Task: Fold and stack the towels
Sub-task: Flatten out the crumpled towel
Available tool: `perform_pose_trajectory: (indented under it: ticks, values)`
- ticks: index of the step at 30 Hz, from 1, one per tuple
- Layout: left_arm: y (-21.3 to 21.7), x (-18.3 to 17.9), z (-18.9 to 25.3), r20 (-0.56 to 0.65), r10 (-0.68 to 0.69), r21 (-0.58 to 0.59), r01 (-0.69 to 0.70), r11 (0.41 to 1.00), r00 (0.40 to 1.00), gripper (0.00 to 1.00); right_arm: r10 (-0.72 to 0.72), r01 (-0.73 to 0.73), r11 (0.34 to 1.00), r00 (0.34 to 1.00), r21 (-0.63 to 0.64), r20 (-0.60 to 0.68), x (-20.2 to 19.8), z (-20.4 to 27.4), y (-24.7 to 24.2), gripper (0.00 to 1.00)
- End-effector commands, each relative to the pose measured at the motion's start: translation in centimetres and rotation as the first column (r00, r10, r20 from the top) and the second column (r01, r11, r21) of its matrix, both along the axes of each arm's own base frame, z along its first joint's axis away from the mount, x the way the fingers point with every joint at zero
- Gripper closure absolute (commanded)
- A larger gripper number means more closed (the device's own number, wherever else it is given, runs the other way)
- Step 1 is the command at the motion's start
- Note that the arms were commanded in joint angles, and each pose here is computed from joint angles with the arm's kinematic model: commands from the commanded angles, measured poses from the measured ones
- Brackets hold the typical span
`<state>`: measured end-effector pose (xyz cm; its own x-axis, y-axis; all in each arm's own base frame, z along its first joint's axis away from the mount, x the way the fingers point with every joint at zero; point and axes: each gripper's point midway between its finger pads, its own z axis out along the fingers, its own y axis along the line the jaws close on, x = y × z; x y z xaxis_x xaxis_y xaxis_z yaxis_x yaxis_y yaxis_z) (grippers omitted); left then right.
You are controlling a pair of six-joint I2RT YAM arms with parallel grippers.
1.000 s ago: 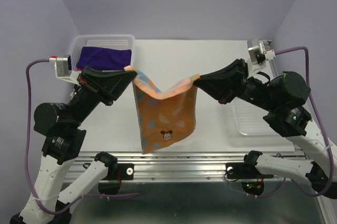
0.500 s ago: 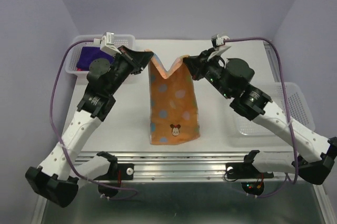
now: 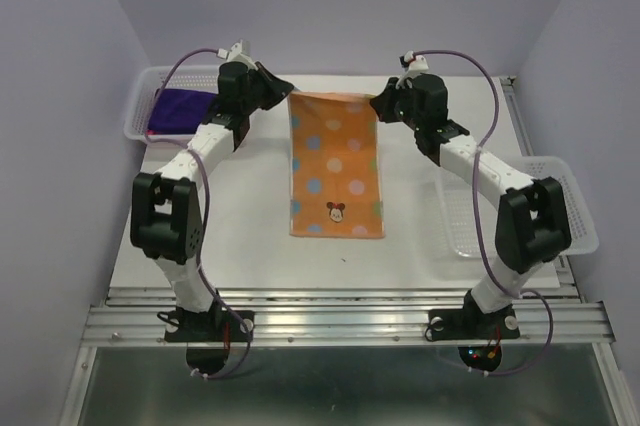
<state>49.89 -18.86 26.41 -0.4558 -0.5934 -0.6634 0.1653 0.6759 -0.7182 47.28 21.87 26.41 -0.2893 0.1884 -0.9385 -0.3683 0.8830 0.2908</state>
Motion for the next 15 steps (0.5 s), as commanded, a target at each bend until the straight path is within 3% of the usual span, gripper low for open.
perform_pose_trajectory:
  ticks: [1,2,4,5,8,15]
  values:
    - [-1.5,3.7,4.6,0.164,-0.081,0.017,0.079,0.997,0.983,1.00,0.047,-0.053,0.996,0.995,0.065,0.091,4.8,1.6,-0.4,0.99]
    - [-1.9,5.2,1.0,0.094,-0.093,0.031,0.090,0.995,0.991,1.00,0.045,-0.049,0.997,0.997,0.064,0.067,6.2,0.1,-0.7,0.99]
    - [-2.4,7.2,1.3,0.100,-0.100,0.032,0.097,0.995,0.990,1.00,0.049,-0.051,0.997,0.998,0.065,0.040,7.5,-1.4,-0.8,0.99]
    - [-2.7,8.1,-1.2,0.056,-0.106,0.037,0.104,0.994,0.993,1.00,0.051,-0.053,0.996,0.998,0.068,0.023,8.1,-2.2,-0.9,0.99]
    - [-2.9,9.5,-3.1,0.029,-0.104,0.037,0.103,0.994,0.994,1.00,0.068,-0.066,0.995,0.997,0.072,-0.027,9.9,-4.5,-1.2,0.99]
    - [-1.7,8.2,-4.6,-0.022,-0.051,0.056,0.052,0.997,0.998,1.00,0.168,-0.160,0.984,0.980,0.081,-0.104,8.4,-5.8,-0.4,0.99]
